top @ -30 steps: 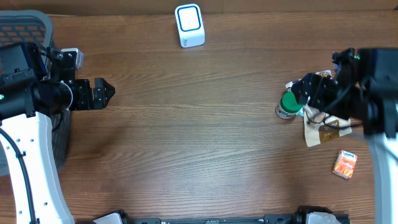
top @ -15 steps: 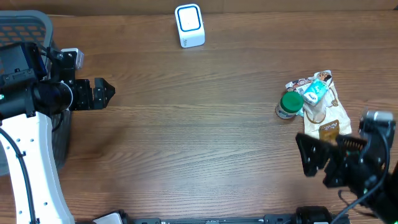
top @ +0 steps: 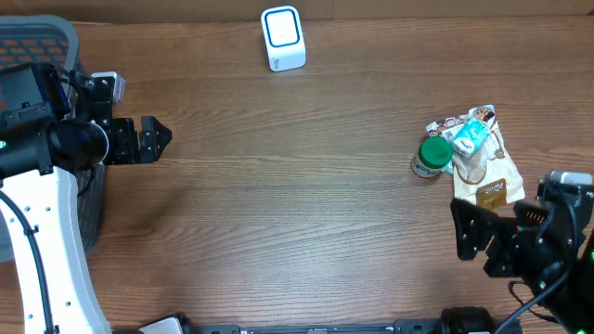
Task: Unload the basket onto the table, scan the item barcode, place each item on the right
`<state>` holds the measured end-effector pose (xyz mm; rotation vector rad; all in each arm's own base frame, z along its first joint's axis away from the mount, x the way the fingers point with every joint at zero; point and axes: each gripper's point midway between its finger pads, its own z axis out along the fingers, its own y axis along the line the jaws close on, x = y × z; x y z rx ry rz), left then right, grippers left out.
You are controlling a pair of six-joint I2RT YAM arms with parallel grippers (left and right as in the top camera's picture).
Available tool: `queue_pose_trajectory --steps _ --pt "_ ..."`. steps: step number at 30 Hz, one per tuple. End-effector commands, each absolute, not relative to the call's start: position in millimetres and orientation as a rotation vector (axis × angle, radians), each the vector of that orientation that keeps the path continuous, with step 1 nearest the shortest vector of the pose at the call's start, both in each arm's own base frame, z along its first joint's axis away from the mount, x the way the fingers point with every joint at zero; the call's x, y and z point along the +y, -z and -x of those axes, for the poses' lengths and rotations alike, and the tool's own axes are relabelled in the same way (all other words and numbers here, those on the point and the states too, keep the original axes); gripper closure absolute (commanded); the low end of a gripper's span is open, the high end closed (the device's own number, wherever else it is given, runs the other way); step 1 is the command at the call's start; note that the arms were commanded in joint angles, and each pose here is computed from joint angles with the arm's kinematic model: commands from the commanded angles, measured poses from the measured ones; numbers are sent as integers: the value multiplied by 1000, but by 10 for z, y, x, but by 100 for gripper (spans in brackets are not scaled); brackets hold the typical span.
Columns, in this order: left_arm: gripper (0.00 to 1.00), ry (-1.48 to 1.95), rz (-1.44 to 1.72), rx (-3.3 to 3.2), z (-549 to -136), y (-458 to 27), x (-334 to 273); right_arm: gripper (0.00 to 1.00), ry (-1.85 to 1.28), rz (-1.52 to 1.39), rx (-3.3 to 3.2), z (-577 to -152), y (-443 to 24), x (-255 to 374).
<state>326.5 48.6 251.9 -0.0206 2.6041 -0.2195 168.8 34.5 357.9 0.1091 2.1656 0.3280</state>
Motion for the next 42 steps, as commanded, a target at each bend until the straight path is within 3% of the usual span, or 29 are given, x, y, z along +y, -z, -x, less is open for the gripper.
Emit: queue_pose_trajectory --steps 1,19,32,42 --pt "1 216 8 2610 -3269 -2494 503 0 -243 -125 2057 -1747 -3530 217" --pt "0 216 9 2610 -3269 -2494 503 0 -270 -36 1459 -2345 -2639 295" --pt "0 216 9 2610 -3270 -2495 503 0 -293 -48 1516 -2439 -1906 321" --pt "1 216 8 2610 -3270 -2495 503 0 -296 -65 1596 -2443 -1708 319"
